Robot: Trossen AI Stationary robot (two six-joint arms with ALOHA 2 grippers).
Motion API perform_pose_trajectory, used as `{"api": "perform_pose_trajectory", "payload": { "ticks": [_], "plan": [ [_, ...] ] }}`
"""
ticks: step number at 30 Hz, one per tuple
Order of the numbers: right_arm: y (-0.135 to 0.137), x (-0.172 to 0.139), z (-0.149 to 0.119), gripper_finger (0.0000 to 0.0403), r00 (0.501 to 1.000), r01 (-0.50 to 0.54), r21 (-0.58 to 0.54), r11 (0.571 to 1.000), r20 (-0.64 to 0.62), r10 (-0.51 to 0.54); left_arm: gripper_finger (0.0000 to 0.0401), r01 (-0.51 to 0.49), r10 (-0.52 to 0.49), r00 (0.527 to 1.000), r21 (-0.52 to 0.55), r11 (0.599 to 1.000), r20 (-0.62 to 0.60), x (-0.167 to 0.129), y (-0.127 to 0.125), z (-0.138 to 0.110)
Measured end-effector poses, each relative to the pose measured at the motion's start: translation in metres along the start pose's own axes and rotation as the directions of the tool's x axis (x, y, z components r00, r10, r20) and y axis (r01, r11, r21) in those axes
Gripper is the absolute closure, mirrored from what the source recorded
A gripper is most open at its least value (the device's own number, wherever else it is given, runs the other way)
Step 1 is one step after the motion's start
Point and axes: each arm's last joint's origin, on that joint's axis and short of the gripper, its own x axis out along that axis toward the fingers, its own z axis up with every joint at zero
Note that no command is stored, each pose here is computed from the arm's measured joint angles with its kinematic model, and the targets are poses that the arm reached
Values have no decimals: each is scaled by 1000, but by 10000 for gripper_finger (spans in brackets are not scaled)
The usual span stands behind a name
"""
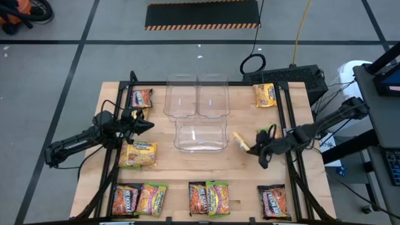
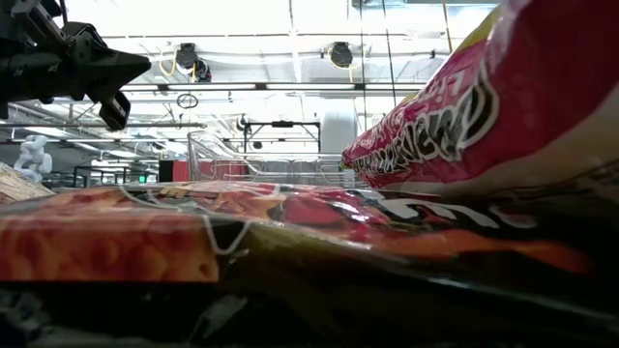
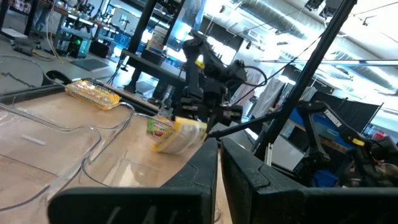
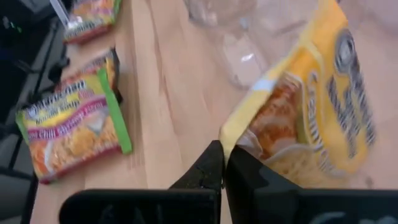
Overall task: Sort Maruchan noodles
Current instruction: Put the yellow noodle pack into the bottom transparent bin
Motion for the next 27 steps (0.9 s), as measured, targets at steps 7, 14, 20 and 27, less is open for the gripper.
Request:
{"api": "perform_pose_trajectory", "payload": {
  "ticks": [7, 14, 20, 27],
  "plan": [
    [0, -13, 10, 403, 991, 24, -42, 999, 136, -18, 375, 0, 0, 1000, 0, 1000, 0, 0, 0, 0],
    [8, -27, 32, 403, 967, 78, -143, 987, 251, -40, 375, 0, 0, 1000, 0, 1000, 0, 0, 0, 0],
    [11, -35, 47, 403, 953, 112, -195, 974, 299, -50, 375, 0, 0, 1000, 0, 1000, 1, 0, 0, 0],
    [11, -43, 64, 403, 933, 161, -229, 960, 351, -72, 375, 0, 0, 1000, 0, 1000, 1, 0, 0, 0]
  ]
}}
